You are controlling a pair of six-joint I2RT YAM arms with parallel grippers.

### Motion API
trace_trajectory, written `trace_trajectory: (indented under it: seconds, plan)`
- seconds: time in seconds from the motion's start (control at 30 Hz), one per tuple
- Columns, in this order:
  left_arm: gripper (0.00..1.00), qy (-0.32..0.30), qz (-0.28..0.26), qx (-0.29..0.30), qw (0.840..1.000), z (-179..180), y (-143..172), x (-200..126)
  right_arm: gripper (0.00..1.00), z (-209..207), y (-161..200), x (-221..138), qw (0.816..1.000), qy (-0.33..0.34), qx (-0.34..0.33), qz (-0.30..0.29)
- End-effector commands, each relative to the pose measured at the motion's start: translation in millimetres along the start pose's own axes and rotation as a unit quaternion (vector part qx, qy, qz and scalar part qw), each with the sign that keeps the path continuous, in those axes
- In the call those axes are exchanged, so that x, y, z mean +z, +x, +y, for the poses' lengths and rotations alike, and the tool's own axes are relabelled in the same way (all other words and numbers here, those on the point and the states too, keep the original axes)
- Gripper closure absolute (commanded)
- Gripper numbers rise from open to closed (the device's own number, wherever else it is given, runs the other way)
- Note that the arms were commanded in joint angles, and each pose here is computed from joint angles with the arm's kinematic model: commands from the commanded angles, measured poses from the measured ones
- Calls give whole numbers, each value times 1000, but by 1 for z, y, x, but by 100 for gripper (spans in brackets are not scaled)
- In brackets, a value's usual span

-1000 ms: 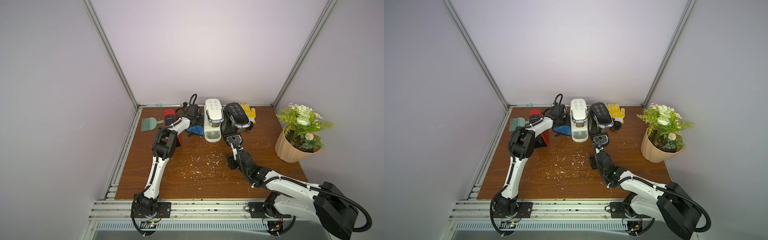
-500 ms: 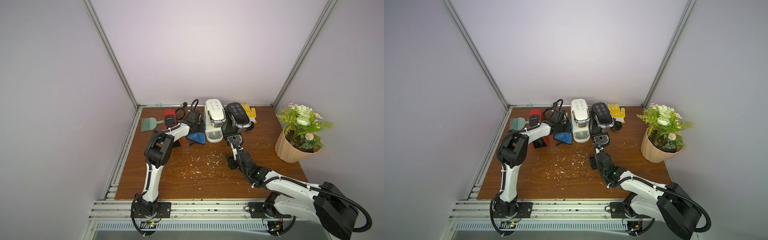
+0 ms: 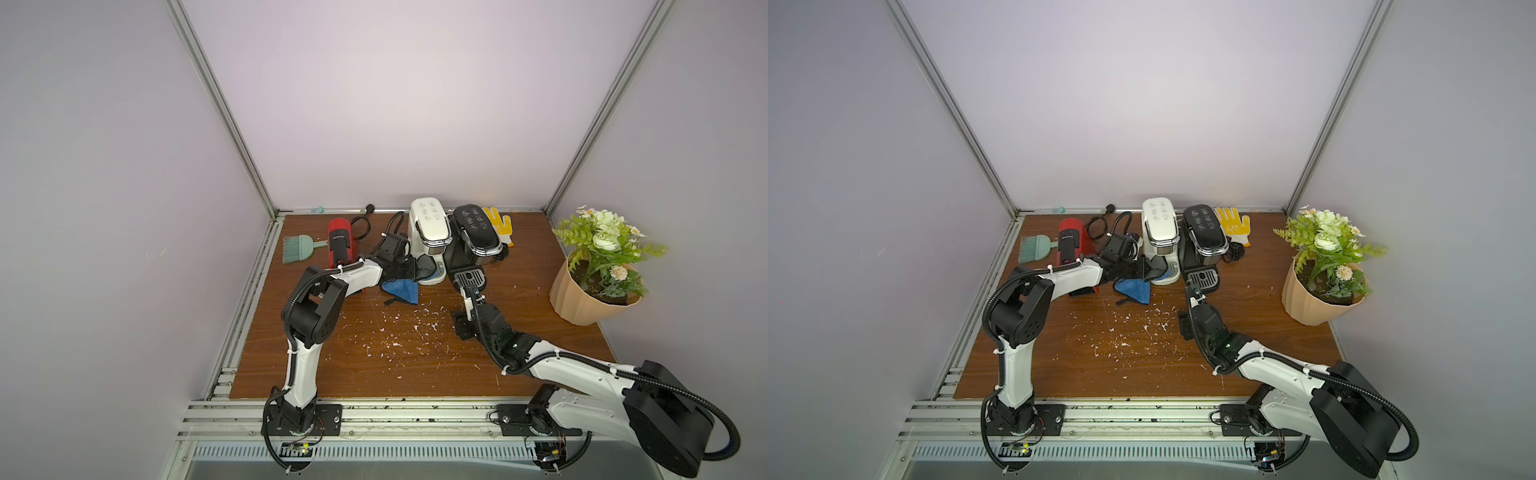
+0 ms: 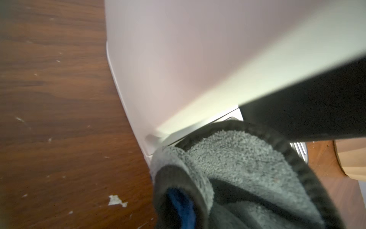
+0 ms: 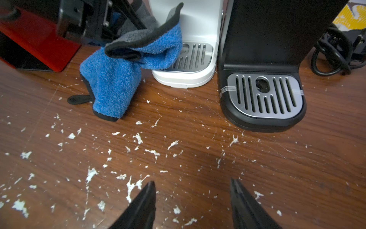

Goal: Wipe the surface of a coffee machine
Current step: Wipe the dirt from the surface of the coffee machine.

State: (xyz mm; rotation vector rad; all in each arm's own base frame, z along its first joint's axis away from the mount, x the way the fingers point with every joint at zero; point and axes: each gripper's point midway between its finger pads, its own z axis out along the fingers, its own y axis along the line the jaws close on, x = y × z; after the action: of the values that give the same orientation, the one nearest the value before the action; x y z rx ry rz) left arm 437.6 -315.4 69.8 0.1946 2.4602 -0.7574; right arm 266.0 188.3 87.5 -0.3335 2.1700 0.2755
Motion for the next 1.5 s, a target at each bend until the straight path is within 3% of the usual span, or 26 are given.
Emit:
trace_trajectory:
  seconds: [0.0, 0.17, 0.37, 0.7, 0.87, 1.0, 1.1, 1.33, 1.47]
  plan:
    - [100, 48, -16, 15, 999, -41, -10, -5, 38, 3, -12, 0, 1000, -3, 4, -19]
    - [100, 34, -46, 33, 998, -62, -28, -4, 38, 3, -11, 2, 1000, -2, 2, -15]
    - [100, 64, -88, 22, 994, -95, -38, -10, 38, 2, -11, 2, 1000, 0, 3, -16]
    - [100, 39, -120, -15, 992, -82, -34, -25, 38, 4, -12, 0, 1000, -6, 6, -20]
    - [100, 110, -160, -48, 980, -106, -43, -29, 38, 6, -13, 0, 1000, -13, 8, -21]
    - [100, 125, -164, -50, 977, -119, -45, -15, 38, 4, -12, -1, 1000, -7, 7, -19]
    - [100, 107, -158, -58, 980, -111, -42, -1, 38, 1, -14, -3, 1000, -2, 8, -24]
    - [100, 8, -137, -80, 987, -53, -24, 28, 38, 0, -16, -6, 999, -1, 10, -31]
    - [100, -33, -133, -92, 986, -13, -15, 27, 38, 0, -16, -6, 1000, -1, 9, -29]
